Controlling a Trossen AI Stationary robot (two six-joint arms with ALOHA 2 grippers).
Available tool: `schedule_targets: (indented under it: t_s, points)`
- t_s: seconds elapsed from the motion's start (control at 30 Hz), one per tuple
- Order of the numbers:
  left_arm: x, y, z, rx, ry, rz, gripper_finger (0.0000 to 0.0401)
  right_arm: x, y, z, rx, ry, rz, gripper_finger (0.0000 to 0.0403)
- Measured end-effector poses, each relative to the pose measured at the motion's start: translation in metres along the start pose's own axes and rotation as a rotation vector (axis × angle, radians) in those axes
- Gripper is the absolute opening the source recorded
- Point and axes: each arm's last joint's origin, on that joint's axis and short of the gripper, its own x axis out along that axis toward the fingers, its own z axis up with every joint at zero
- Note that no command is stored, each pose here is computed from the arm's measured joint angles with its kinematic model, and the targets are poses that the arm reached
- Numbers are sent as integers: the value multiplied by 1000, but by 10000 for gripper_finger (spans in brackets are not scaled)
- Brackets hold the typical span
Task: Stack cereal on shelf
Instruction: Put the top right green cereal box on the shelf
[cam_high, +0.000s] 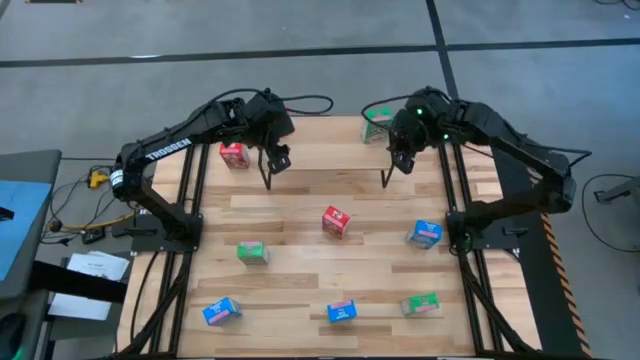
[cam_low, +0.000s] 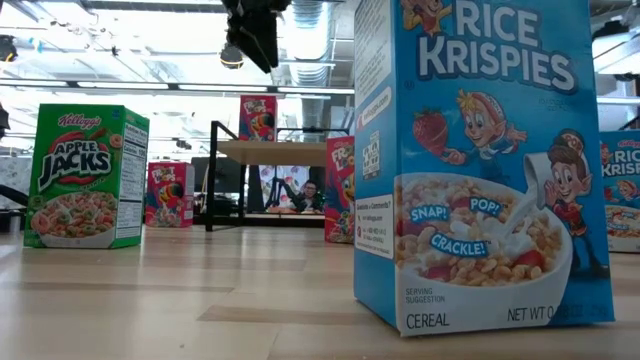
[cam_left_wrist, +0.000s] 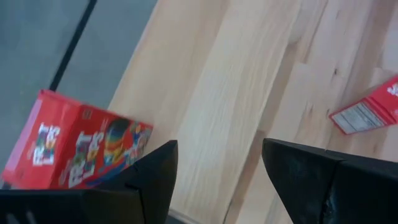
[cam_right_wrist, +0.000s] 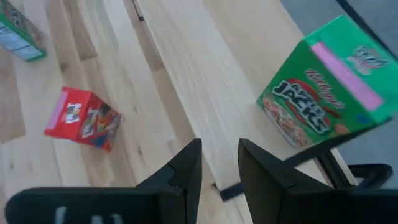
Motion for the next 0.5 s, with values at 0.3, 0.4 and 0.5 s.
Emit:
schedule_targets:
  t_s: [0.3,0.4,0.5]
  points:
    - [2,-2,2,-33,-24,0,224,36,-1,-8,-71,-48,-9,127]
    - [2,-2,3,-37,-32,1,224,49,-2,-8,-95,-36,-13,127]
    - [2,-1,4,-40,-43,2,224,61,-3,-6,-116,-27,-27,127]
